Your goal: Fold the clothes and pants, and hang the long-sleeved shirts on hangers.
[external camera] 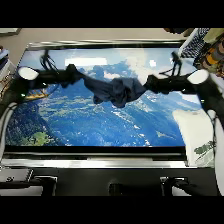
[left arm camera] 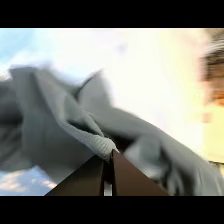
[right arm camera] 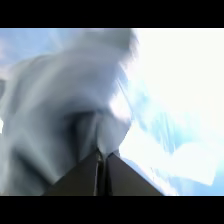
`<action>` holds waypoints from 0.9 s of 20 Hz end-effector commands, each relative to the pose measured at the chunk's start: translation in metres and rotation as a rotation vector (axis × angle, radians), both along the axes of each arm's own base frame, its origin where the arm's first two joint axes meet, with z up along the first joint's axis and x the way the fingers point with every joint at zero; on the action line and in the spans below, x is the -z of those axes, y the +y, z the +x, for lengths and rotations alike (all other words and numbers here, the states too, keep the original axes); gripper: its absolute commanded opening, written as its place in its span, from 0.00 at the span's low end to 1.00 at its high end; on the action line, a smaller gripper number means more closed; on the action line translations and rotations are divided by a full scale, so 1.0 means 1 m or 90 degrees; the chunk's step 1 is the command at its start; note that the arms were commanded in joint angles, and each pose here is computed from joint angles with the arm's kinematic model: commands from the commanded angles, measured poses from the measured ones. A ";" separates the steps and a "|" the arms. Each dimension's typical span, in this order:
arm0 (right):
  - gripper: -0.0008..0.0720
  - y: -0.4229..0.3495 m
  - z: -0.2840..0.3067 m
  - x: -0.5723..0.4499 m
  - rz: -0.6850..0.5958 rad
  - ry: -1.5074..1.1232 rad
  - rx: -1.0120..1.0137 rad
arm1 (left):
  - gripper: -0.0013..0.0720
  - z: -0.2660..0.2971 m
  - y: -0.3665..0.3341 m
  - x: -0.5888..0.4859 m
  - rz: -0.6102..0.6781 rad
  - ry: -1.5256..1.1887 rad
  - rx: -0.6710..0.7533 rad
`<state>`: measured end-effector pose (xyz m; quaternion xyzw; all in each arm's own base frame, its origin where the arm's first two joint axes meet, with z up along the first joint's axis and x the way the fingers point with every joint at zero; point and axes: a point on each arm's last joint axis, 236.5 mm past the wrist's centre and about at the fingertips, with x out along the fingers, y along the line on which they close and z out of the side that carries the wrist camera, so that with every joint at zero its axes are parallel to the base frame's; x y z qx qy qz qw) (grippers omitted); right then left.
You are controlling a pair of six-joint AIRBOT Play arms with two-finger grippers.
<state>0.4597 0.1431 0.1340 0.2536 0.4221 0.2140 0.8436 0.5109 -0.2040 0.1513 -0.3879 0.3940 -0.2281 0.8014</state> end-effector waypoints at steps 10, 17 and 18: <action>0.05 -0.038 -0.190 -0.339 -0.019 -0.584 0.103 | 0.04 -0.225 0.026 -0.341 -0.032 -0.468 0.021; 0.05 -0.032 -0.100 -0.246 0.007 -0.346 0.108 | 0.04 -0.180 0.040 -0.250 0.081 -0.300 0.001; 0.05 -0.026 -0.073 -0.213 0.018 -0.277 0.100 | 0.04 -0.164 0.041 -0.223 0.093 -0.260 0.001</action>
